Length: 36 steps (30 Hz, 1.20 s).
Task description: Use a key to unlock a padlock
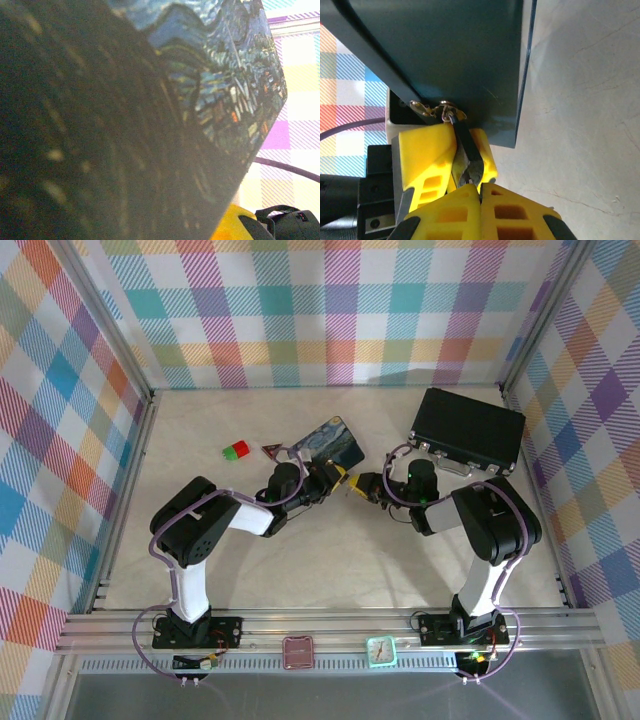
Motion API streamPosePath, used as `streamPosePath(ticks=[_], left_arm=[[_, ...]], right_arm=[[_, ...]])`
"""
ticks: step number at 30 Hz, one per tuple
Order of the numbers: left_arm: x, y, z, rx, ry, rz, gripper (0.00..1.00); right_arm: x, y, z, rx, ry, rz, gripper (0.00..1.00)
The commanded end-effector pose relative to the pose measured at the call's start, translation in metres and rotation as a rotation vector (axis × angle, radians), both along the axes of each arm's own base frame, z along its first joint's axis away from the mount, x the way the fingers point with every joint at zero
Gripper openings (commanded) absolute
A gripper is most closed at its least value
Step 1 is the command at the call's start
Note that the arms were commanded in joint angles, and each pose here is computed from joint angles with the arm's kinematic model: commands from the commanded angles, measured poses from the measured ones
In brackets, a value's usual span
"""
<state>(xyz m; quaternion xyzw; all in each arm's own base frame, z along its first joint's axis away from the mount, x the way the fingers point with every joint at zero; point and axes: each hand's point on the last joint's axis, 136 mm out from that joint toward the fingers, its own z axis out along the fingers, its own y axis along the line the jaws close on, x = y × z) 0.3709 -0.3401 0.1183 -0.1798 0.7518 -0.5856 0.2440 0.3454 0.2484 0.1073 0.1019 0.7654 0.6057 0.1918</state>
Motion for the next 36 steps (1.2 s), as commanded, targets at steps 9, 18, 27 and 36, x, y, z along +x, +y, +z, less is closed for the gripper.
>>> streamPosePath(ticks=[9,18,27,36], left_arm=[[-0.034,-0.043,0.050,-0.119,-0.072,-0.166,0.00],[-0.008,-0.033,0.046,-0.096,-0.114,-0.059,0.00],[0.027,-0.013,0.039,-0.080,-0.118,0.113,0.00],[0.028,-0.017,0.039,-0.142,-0.104,0.111,0.00]], right_arm=[[0.042,-0.014,0.007,-0.016,-0.020,-0.222,0.00],[0.026,-0.017,0.010,-0.001,0.018,-0.221,0.08],[-0.006,-0.042,0.009,-0.186,-0.042,-0.209,0.40],[-0.013,-0.039,0.031,-0.258,-0.218,-0.137,0.42]])
